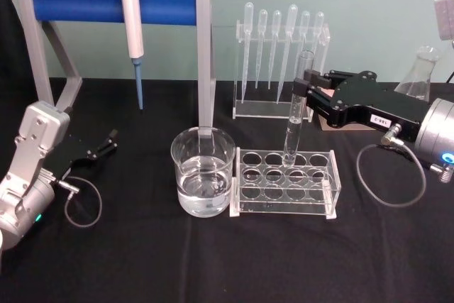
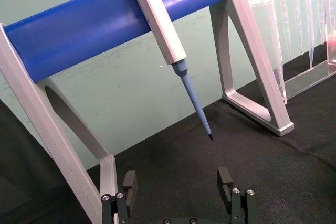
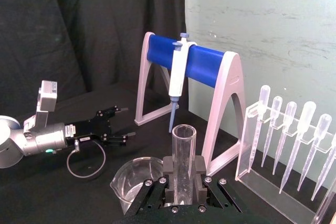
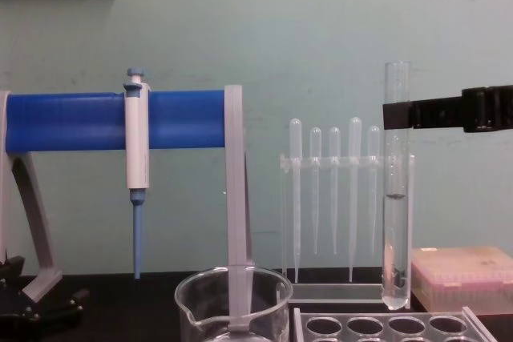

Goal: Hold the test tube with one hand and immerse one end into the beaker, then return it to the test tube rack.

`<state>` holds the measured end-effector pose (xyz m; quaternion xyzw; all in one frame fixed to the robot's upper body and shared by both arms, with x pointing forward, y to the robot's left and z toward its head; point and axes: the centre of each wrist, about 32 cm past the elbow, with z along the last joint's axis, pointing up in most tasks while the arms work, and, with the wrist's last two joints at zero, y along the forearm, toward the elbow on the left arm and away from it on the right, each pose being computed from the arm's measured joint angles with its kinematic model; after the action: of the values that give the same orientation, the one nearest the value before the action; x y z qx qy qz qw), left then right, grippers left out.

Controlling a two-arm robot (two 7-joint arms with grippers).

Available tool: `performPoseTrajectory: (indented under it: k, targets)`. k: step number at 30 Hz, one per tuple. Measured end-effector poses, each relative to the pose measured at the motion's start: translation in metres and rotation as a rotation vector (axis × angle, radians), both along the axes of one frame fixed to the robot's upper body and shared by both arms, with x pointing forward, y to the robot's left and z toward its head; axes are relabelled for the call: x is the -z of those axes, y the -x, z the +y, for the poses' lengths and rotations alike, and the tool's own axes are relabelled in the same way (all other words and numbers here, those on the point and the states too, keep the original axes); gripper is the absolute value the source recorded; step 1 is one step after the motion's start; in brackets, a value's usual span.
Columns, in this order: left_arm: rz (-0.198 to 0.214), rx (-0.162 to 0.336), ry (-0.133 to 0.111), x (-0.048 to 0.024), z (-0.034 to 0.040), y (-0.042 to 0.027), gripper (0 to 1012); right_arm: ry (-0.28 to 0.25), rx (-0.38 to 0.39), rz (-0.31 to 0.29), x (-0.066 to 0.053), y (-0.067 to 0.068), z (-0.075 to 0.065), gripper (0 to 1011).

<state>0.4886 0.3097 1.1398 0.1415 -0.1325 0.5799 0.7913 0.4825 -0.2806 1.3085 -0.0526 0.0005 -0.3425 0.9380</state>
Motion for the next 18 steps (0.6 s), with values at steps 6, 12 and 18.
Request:
performPoseTrajectory:
  k: [6,12,18]
  targets:
    - [0.0,0.0,0.0,0.0,0.0,0.0,1000,0.0,0.0,0.0,0.0,0.0,0.0,224]
    - [0.0,0.0,0.0,0.0,0.0,0.0,1000,0.0,0.0,0.0,0.0,0.0,0.0,224]
    - [0.0,0.0,0.0,0.0,0.0,0.0,1000,0.0,0.0,0.0,0.0,0.0,0.0,224]
